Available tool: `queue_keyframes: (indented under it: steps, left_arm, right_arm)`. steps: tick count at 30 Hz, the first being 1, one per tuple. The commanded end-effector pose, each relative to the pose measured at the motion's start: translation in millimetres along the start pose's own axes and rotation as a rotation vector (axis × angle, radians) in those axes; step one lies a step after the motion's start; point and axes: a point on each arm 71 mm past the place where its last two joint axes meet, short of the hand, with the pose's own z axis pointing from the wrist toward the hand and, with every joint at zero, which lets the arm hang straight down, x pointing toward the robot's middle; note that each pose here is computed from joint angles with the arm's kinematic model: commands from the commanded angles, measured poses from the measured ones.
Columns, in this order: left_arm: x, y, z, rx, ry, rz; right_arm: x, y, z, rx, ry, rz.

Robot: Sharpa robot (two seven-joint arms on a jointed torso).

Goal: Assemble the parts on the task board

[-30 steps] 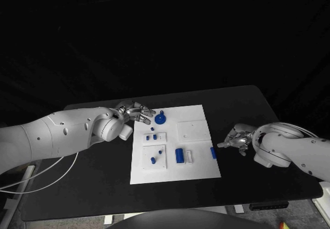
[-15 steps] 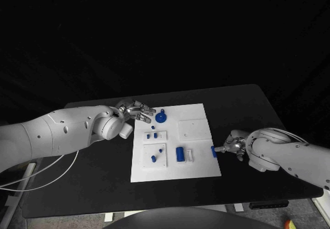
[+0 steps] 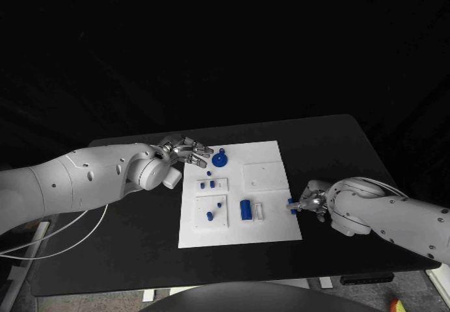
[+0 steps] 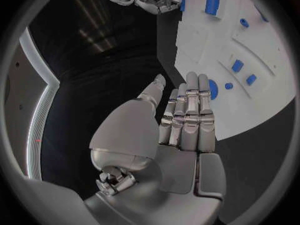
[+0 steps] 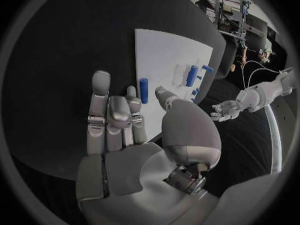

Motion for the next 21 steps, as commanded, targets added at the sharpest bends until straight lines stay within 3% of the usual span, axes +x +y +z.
queue_keyframes:
  steps: [1,21]
  left_arm:
    - [2.6,-1.4,0.3,0.009,0.021,-0.004]
    - [1.7,-1.0,-0.1,0.008,0.021,-0.004]
  right_arm:
    - [2.0,1.7,2.2,0.002,0.002,-0.015]
    - [7.8,7.2,9.3,-0.010,-0.009,-0.005]
